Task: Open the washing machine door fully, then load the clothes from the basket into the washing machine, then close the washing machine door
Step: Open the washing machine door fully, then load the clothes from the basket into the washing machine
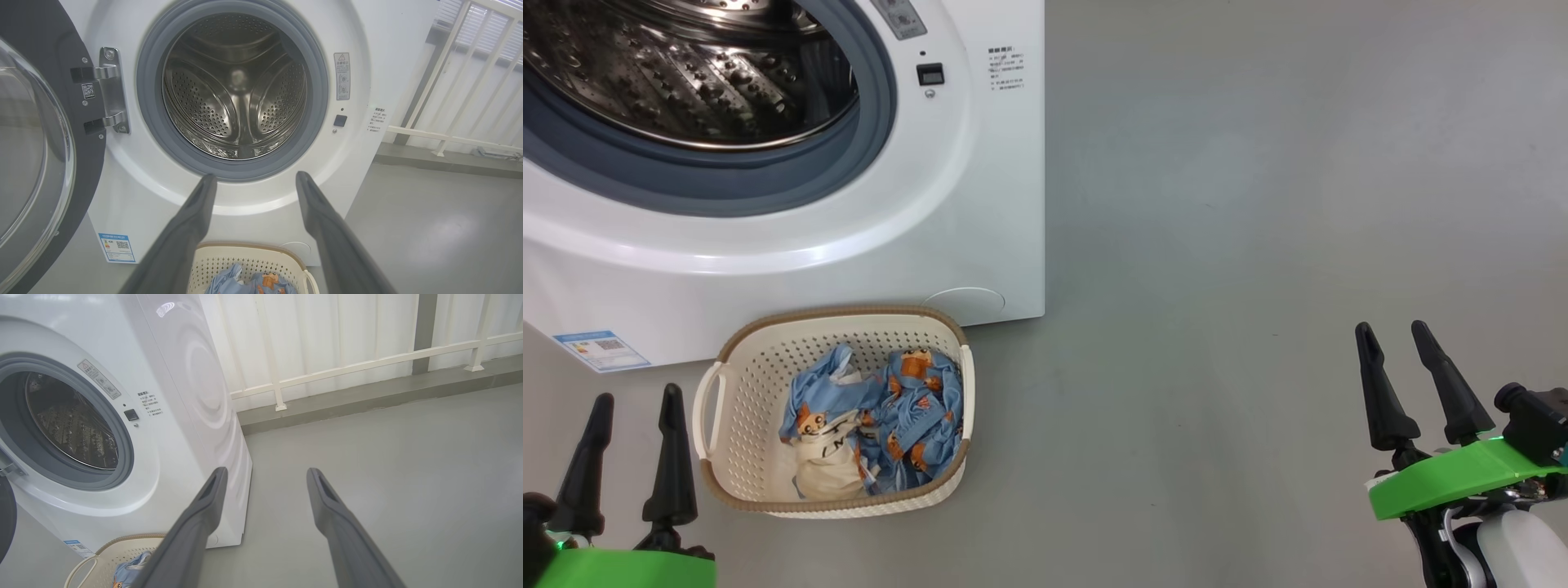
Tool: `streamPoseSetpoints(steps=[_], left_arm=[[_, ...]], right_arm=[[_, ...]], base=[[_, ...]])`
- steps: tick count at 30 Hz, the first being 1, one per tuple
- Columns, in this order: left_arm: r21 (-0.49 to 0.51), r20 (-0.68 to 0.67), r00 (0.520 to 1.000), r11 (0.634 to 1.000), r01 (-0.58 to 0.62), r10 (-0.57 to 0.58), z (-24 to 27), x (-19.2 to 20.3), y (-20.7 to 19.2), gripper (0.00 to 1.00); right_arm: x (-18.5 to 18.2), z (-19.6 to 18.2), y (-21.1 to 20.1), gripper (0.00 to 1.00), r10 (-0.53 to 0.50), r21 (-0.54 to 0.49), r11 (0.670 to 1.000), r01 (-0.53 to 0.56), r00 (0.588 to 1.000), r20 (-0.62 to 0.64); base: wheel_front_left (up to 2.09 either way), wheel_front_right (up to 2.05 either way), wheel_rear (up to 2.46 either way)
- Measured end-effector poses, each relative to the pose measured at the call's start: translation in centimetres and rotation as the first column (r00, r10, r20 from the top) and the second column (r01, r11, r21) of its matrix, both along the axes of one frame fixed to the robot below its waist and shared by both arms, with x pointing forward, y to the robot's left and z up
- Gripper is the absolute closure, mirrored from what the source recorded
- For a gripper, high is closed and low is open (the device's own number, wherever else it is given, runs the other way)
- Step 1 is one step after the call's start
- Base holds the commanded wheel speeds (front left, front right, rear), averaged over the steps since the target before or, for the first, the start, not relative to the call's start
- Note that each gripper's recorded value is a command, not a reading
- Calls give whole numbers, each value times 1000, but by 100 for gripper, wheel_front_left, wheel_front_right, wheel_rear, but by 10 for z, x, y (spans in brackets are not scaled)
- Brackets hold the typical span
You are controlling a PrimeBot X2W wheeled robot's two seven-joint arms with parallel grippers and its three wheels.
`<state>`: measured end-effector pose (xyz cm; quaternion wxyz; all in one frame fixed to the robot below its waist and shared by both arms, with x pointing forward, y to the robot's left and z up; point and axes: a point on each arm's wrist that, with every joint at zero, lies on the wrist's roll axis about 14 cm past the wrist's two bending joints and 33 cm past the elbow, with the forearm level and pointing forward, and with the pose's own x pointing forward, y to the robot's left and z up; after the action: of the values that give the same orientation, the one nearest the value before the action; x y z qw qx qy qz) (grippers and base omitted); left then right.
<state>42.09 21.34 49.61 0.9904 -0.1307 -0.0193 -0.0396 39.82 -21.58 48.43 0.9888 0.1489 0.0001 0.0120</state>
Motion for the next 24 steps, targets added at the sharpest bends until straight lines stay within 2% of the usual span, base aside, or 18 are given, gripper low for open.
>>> streamPoseSetpoints(steps=[17,24], left_arm=[[-15,-18,1000,1000,12,-13,-6,-2,-4,0],[-32,-25,999,999,20,-21,-7,-2,-6,0]], right_arm=[[1,-3,1,0,0,4,1000,0,1000,-6],[1,-3,2,0,2,4,1000,-2,1000,-6]], base=[[1,-3,2],[32,-121,89]])
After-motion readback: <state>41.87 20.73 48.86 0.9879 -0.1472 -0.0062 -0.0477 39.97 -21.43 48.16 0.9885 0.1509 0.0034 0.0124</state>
